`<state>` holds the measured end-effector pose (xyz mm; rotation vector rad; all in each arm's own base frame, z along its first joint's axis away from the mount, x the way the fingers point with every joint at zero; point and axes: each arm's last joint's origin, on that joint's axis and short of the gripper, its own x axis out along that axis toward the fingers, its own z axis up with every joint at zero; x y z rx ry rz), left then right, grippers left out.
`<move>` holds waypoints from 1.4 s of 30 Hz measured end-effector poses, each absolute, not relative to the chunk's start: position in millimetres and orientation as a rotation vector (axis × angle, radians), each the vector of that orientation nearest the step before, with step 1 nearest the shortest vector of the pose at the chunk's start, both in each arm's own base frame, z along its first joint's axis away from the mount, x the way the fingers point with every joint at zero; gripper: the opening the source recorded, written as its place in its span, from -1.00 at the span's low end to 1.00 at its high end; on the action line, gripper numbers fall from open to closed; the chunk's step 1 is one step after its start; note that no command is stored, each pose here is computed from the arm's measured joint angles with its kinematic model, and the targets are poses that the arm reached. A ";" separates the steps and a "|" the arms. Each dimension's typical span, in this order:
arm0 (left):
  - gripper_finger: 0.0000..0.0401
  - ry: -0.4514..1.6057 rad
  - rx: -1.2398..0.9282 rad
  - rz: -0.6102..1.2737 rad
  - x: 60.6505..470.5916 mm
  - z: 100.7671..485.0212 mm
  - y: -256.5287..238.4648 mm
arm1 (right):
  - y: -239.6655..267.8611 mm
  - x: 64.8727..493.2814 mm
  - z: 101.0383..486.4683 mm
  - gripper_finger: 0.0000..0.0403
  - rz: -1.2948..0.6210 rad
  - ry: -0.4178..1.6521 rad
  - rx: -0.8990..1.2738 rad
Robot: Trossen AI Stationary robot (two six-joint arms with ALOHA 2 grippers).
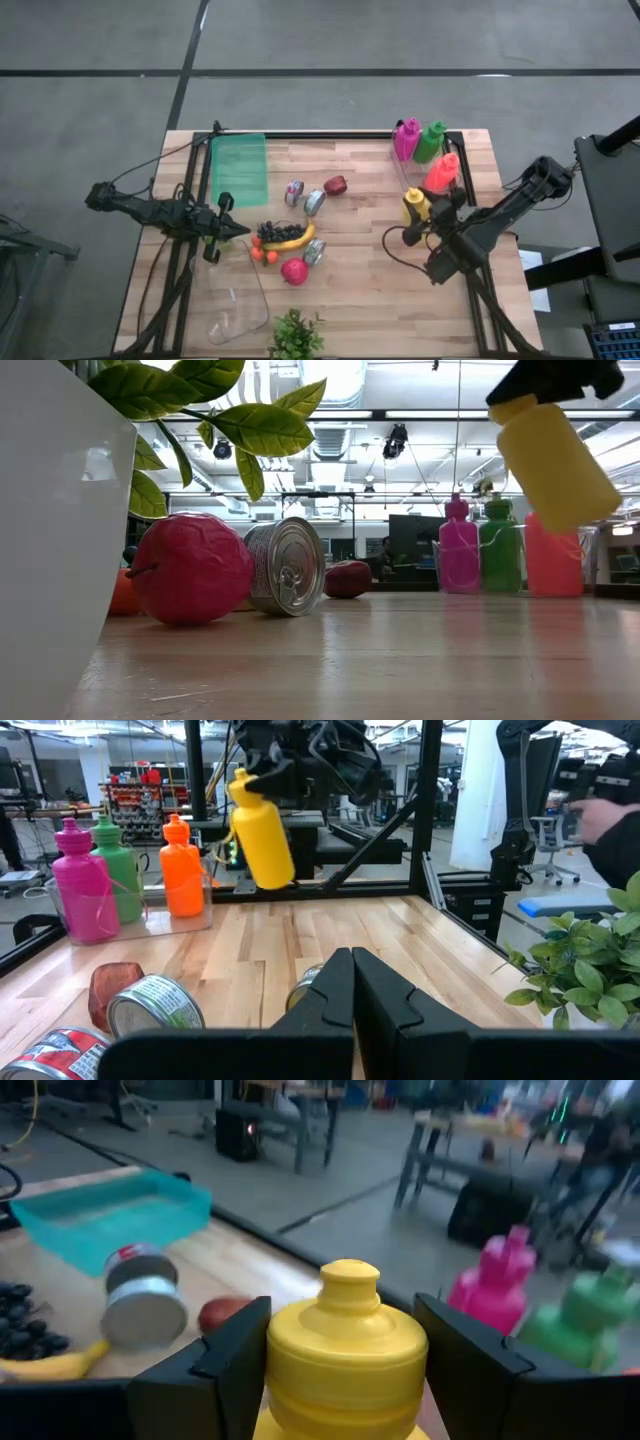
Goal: Pick & Place Food Item
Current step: Put the yellow tumbler bottle into the top right transparent bin
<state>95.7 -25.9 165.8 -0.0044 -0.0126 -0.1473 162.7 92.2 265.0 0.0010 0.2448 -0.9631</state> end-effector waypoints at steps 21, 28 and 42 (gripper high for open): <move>-1.00 -0.013 -0.004 -0.148 95.7 165.8 -25.9 | 30.5 152.8 299.2 0.08 -1.183 0.103 -0.155; -1.00 -0.013 -0.004 -0.147 95.7 165.9 -25.9 | 11.0 160.1 297.6 0.08 -1.318 0.101 -0.132; -1.00 -0.013 -0.005 -0.148 95.7 165.9 -25.9 | 3.6 185.0 287.1 0.08 -1.390 0.125 -0.149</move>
